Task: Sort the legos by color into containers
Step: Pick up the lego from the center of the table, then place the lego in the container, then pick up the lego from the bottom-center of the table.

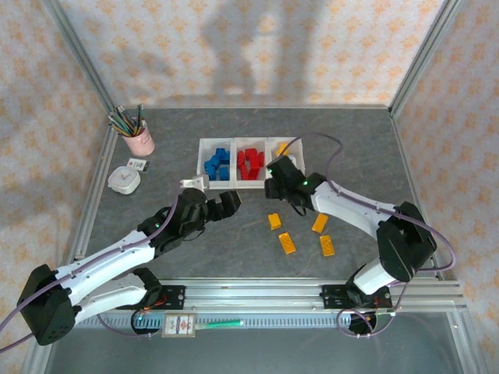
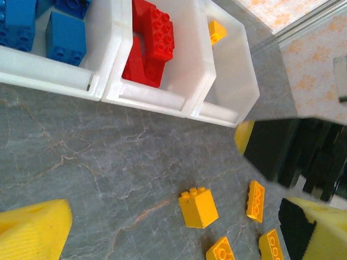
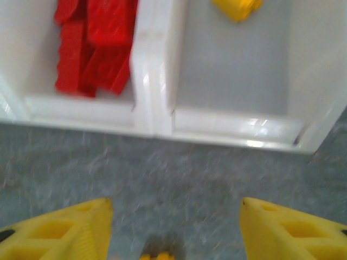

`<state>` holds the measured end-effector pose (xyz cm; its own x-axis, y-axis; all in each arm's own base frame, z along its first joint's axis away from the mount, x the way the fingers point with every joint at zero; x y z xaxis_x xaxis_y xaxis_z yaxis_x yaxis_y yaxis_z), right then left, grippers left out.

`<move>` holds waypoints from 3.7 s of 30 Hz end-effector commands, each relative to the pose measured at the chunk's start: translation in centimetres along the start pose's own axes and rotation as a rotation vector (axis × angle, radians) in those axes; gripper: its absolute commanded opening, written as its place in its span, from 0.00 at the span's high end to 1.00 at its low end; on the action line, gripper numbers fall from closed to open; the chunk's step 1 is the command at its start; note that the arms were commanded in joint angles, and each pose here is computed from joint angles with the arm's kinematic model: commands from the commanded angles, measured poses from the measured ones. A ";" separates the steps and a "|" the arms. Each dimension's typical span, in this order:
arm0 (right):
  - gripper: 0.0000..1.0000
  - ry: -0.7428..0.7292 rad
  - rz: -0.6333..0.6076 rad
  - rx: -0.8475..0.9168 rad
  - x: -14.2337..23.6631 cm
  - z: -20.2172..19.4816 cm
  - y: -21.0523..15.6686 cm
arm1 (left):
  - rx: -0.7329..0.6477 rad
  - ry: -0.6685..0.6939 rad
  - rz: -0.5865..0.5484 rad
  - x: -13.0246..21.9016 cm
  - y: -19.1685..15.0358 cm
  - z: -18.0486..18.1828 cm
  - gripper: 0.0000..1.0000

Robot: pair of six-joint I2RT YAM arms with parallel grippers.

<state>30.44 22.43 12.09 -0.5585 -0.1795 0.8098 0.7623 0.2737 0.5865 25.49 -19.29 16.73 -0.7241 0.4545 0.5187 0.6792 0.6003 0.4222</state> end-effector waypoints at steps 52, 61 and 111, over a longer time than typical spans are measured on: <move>0.69 -0.131 -0.056 -0.072 -0.4 -4.4 5.8 | -0.076 0.018 -0.132 1.0 3.5 -2.8 0.01; 0.71 -0.163 -0.034 -0.114 -5.8 -7.3 9.0 | -0.104 0.022 -0.127 0.0 4.0 -3.9 0.01; 0.58 -0.022 0.053 -0.100 1.2 -3.2 -3.0 | -0.089 0.018 0.037 -1.0 -0.9 -1.0 0.01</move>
<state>31.22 19.04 12.05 -0.5466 -0.1563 0.8226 0.7999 0.1929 0.5682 26.30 -20.10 17.29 -0.7163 0.4323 0.5477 0.6936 0.5270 0.4911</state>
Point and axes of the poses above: each hand's point on the last joint's axis, 136 mm out from that joint toward the fingers, its own x axis back along the fingers, its own z axis along the line the jaws close on, y = z × x, the point moved 1 cm from there along x, back along the fingers, and after that the axes turned 12 degrees about x, right-handed, at the moved point
